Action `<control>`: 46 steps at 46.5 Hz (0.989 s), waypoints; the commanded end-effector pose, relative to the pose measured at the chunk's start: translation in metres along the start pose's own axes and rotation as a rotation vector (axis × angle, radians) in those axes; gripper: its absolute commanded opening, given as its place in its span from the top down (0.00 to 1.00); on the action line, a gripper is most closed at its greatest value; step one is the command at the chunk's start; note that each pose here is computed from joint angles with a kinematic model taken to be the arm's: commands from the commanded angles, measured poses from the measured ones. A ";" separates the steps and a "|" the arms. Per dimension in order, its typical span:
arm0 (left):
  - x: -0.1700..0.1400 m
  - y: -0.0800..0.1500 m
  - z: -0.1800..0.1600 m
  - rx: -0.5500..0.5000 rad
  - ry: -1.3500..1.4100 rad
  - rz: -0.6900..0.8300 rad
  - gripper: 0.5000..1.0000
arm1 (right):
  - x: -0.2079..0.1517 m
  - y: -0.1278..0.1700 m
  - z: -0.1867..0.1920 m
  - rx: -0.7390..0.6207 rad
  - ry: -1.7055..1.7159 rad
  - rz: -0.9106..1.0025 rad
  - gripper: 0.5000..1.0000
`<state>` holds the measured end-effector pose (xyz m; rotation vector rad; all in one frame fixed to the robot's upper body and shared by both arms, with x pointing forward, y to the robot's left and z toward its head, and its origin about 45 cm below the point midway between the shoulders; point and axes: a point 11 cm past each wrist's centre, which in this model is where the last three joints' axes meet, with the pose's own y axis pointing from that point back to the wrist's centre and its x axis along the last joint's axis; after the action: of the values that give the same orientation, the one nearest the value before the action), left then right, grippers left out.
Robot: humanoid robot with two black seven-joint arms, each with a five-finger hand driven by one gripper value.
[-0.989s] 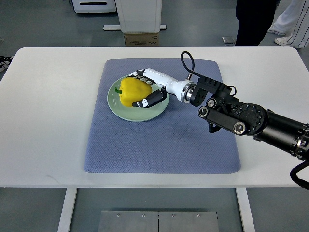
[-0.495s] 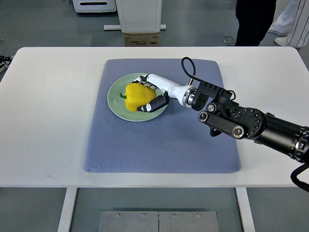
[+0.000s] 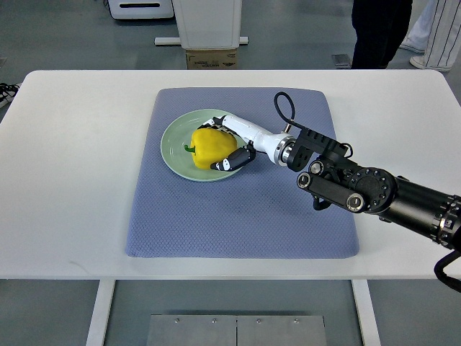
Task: Place yellow pepper on plate with right hand
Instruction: 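Open the right hand and release the pepper on the plate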
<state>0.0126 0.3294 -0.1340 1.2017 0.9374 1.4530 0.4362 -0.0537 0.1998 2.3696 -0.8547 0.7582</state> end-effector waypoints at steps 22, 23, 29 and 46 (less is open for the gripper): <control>0.000 0.000 0.000 0.000 -0.001 0.001 0.00 | 0.032 0.004 -0.003 0.015 -0.081 0.093 0.01; 0.000 0.000 0.000 0.000 0.000 -0.001 0.00 | 0.036 0.006 0.000 0.009 -0.087 0.102 0.01; 0.000 0.000 0.000 0.000 0.001 -0.001 0.00 | 0.064 0.021 0.019 -0.028 -0.130 0.168 0.01; 0.000 0.000 0.000 0.000 0.000 -0.001 0.00 | 0.109 0.062 0.069 -0.083 -0.375 0.376 0.01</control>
<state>0.0126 0.3294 -0.1340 1.2022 0.9368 1.4530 0.4855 -0.1730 0.2379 2.3385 -1.4217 0.4533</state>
